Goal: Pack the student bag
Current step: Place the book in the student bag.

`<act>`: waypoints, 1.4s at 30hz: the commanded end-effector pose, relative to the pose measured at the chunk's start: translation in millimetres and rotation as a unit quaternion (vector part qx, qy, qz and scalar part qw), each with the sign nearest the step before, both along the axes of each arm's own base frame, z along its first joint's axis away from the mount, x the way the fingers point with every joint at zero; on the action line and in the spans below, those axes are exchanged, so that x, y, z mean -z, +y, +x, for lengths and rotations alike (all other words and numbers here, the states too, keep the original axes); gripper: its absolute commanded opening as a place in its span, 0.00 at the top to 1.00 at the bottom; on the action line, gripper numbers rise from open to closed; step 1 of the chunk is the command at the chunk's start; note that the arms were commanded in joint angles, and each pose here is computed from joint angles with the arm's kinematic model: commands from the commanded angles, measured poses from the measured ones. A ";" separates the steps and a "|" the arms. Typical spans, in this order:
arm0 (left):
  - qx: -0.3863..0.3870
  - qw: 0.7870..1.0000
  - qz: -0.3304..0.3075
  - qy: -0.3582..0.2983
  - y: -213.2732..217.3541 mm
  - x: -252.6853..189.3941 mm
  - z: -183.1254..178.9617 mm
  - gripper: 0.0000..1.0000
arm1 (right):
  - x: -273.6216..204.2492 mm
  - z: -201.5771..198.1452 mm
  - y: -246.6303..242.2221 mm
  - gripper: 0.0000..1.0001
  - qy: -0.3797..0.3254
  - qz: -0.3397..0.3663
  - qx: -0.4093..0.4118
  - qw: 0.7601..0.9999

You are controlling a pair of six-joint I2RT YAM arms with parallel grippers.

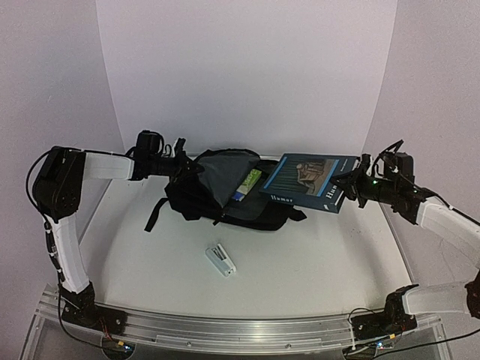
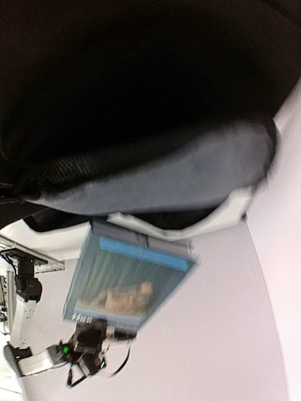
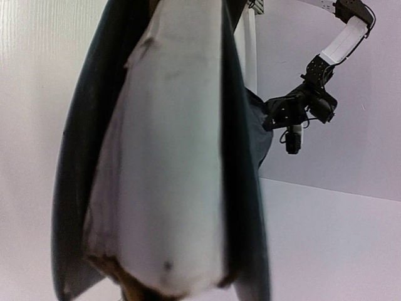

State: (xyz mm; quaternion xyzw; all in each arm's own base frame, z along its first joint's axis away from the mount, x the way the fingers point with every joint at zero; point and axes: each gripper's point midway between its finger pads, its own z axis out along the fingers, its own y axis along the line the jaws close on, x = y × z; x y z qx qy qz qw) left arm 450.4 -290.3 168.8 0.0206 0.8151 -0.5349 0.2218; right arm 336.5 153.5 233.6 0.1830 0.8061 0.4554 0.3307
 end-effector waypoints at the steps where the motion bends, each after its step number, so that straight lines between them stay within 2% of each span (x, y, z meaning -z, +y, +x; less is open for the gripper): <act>1: 0.042 0.981 -0.082 -0.170 -5.2 -120.5 -19.7 1.00 | -15.2 -1.7 8.7 1.00 -0.005 0.052 -0.009 0.999; 6: 0.094 0.966 -0.112 -0.213 -18.5 -154.1 -46.6 1.00 | -6.7 -5.1 19.5 1.00 0.025 0.097 -0.030 0.995; 16: 0.150 0.950 -0.105 -0.254 -40.9 -177.3 -82.3 1.00 | -6.6 8.3 35.6 1.00 0.040 0.134 -0.053 0.989; 24: 0.160 0.946 -0.103 -0.262 -47.1 -181.6 -91.4 1.00 | -7.9 20.2 63.7 1.00 0.039 0.154 -0.071 0.985; 33: 0.165 0.946 -0.098 -0.260 -50.7 -180.3 -96.4 1.00 | -24.0 29.3 72.0 1.00 0.021 0.186 -0.071 0.980; 42: 0.164 0.945 -0.098 -0.266 -53.0 -183.7 -97.7 1.00 | 4.6 45.7 100.2 1.00 0.041 0.171 -0.072 0.982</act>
